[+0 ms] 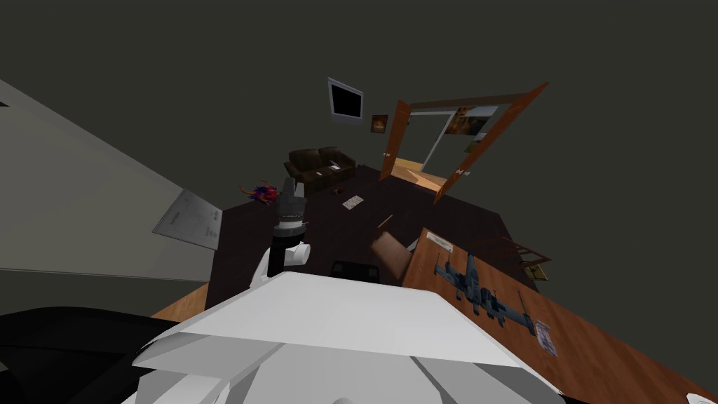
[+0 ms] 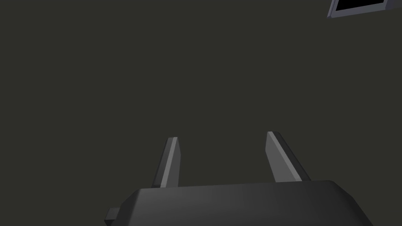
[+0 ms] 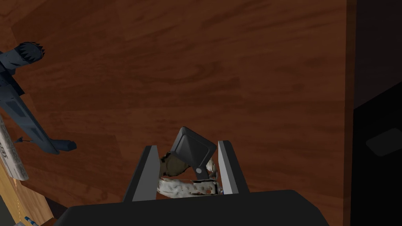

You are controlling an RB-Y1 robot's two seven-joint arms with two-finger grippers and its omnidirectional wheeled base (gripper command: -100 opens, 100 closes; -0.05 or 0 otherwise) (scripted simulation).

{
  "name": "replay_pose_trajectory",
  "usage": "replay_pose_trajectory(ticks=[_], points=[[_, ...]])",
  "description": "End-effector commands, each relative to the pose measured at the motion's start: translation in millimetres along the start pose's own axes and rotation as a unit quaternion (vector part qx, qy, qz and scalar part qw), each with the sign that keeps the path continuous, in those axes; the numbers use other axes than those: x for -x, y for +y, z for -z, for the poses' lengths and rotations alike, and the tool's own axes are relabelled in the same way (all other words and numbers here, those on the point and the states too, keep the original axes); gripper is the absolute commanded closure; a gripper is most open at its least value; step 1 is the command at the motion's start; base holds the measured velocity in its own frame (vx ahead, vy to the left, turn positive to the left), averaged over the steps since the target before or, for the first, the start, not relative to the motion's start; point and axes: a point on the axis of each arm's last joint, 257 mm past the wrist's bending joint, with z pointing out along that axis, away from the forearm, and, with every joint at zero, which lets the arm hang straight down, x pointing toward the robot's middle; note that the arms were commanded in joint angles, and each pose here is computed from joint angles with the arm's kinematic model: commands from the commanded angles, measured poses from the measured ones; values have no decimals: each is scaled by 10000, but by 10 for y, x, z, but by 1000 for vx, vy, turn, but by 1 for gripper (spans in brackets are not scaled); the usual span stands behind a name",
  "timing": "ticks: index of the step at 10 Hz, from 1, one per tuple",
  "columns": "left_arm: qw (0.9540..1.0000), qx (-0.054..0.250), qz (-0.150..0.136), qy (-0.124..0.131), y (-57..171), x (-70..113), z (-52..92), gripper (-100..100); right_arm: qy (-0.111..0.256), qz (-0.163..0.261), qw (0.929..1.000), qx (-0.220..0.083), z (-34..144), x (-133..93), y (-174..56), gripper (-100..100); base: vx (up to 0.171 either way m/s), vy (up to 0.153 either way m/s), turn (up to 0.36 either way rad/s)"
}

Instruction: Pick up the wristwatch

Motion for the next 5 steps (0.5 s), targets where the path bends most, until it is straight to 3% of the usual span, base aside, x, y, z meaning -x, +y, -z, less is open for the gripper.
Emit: replay_pose_trajectory(ticks=[1, 3, 4, 5], points=[[10000, 0, 0, 0, 0, 0, 0, 0, -3, 19, 10000, 18, -11, -75, -91, 100, 19, 72, -29], [10000, 0, 1, -1, 0, 0, 0, 0, 0, 44, 10000, 33, -26, -192, -230, 100, 5, 137, -31], [10000, 0, 1, -1, 0, 0, 0, 0, 5, 56, 10000, 4, -25, -164, -208, 100, -1, 60, -15], [10000, 0, 1, 0, 0, 0, 0, 0, 5, 45, 10000, 16, -26, -172, -210, 0, -1, 13, -2]])
